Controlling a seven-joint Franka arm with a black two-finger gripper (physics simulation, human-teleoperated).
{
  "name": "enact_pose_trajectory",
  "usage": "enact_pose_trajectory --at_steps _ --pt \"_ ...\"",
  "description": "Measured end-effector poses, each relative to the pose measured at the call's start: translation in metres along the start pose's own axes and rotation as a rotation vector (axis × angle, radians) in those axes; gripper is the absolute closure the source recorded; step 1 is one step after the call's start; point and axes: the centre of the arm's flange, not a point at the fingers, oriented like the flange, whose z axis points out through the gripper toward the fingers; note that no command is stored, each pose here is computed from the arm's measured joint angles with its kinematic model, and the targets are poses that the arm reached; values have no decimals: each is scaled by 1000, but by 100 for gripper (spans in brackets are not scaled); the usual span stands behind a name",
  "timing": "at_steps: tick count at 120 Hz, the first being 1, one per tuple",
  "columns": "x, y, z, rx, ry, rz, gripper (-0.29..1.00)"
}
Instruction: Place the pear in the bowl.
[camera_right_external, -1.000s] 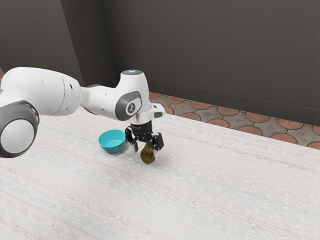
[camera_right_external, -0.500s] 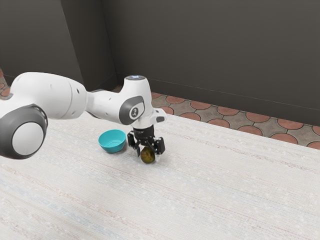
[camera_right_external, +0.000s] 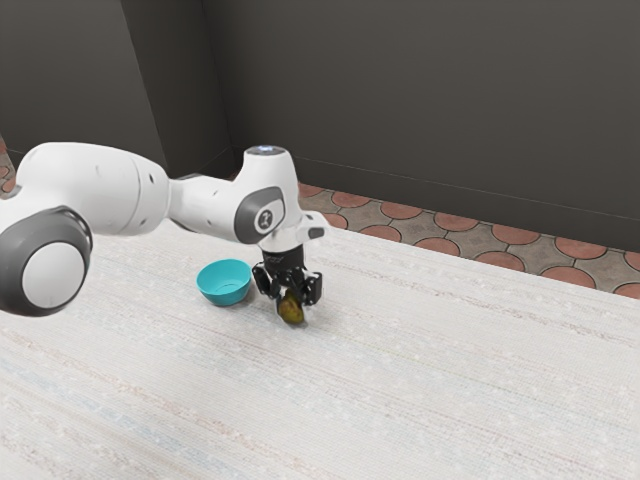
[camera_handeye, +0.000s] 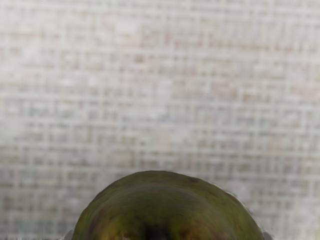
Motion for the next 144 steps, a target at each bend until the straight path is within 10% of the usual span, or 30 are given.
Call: enact_pose_trajectory --at_steps 54,144 --pt "-26 -65 -110 36 59 -110 59" --pt "2 -140 -82 59 -7 -206 56"
